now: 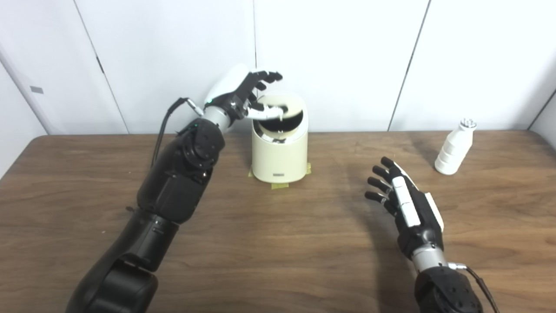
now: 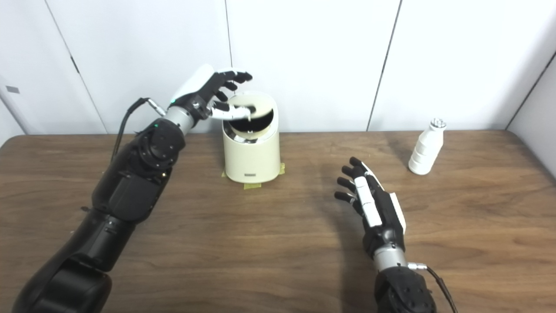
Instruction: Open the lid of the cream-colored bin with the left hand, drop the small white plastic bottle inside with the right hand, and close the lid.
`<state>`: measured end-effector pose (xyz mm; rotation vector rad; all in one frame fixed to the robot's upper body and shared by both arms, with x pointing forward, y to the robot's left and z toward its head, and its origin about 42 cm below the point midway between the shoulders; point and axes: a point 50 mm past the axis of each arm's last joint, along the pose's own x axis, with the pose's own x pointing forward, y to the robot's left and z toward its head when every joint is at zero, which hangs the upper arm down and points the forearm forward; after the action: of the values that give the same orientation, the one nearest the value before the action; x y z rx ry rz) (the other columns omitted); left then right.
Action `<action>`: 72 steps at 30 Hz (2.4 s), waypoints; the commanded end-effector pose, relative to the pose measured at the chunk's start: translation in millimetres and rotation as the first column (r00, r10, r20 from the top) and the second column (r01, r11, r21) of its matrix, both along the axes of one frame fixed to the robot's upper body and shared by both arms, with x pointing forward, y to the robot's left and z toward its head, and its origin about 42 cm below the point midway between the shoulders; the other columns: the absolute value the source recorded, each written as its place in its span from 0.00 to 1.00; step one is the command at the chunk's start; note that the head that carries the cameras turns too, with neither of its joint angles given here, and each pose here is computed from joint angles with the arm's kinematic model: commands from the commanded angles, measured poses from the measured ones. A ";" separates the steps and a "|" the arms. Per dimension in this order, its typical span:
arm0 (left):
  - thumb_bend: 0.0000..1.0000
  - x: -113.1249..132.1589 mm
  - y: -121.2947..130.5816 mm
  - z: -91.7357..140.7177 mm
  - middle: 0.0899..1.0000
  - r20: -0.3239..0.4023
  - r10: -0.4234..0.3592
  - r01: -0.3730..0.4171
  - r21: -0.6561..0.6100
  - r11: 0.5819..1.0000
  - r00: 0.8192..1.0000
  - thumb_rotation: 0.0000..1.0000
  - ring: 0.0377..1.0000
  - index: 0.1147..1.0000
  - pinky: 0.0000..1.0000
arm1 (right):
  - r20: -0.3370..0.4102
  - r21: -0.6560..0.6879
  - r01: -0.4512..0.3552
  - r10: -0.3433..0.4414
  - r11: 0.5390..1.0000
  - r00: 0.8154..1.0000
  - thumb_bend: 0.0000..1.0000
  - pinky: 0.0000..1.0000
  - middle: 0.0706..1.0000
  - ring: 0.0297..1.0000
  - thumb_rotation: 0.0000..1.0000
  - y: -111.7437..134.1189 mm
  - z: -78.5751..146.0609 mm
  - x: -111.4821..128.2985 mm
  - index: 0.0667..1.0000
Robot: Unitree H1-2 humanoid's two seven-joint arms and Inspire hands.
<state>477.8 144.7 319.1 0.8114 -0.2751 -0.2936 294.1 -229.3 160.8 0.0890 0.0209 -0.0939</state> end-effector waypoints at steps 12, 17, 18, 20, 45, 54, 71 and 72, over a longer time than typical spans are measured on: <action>0.34 -62.8 33.0 -20.8 0.81 0.092 0.079 -0.050 -0.281 0.958 0.993 0.51 0.80 0.81 0.74 | 0.115 -0.020 0.005 -0.003 1.000 0.993 0.59 0.69 0.84 0.80 0.77 -10.0 21.1 4.2 0.84; 0.33 -92.3 56.4 -45.3 0.82 0.066 0.126 -0.093 -0.367 0.926 0.990 0.60 0.81 0.83 0.75 | 0.125 -0.030 0.013 -0.010 0.999 0.992 0.59 0.69 0.84 0.80 0.76 -18.0 22.1 2.1 0.84; 0.33 -96.4 60.9 -48.3 0.83 0.059 0.132 -0.100 -0.376 0.921 0.989 0.63 0.81 0.84 0.75 | 0.128 -0.031 0.015 -0.011 0.999 0.992 0.58 0.70 0.84 0.80 0.74 -19.5 22.0 1.9 0.85; 0.33 -109.1 71.3 -54.4 0.83 0.026 0.152 -0.127 -0.422 0.898 0.988 0.64 0.82 0.85 0.76 | 0.138 -0.043 0.011 -0.005 0.999 0.990 0.56 0.70 0.85 0.81 0.73 -25.3 21.8 1.5 0.86; 0.29 -170.4 108.4 -88.3 0.85 -0.161 0.226 -0.277 -0.608 0.744 0.961 0.63 0.86 0.86 0.87 | 0.267 -0.205 0.309 -0.250 0.929 0.931 0.71 0.68 0.78 0.74 0.18 -97.7 47.1 -20.7 0.79; 0.31 -170.9 106.9 -90.0 0.86 -0.169 0.213 -0.272 -0.602 0.751 0.962 0.59 0.86 0.86 0.87 | 0.262 -0.345 0.387 -0.309 0.855 0.915 0.76 0.67 0.80 0.75 0.24 -120.3 54.1 -26.5 0.79; 0.26 -176.2 110.9 -92.2 0.87 -0.188 0.182 -0.259 -0.596 0.760 0.965 0.51 0.87 0.89 0.84 | 0.197 -0.572 0.386 -0.336 0.724 0.921 0.90 0.87 0.98 0.98 0.26 -148.8 79.8 41.1 0.93; 0.25 -176.2 111.0 -92.0 0.87 -0.189 0.178 -0.257 -0.597 0.760 0.966 0.48 0.86 0.89 0.83 | 0.196 -0.568 0.391 -0.342 0.725 0.919 0.91 0.72 0.94 0.89 0.24 -148.2 81.3 44.6 0.93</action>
<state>298.6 257.7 209.4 0.1602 -0.0742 -0.0001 327.5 -375.5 215.4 -0.5287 -0.0257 -0.4725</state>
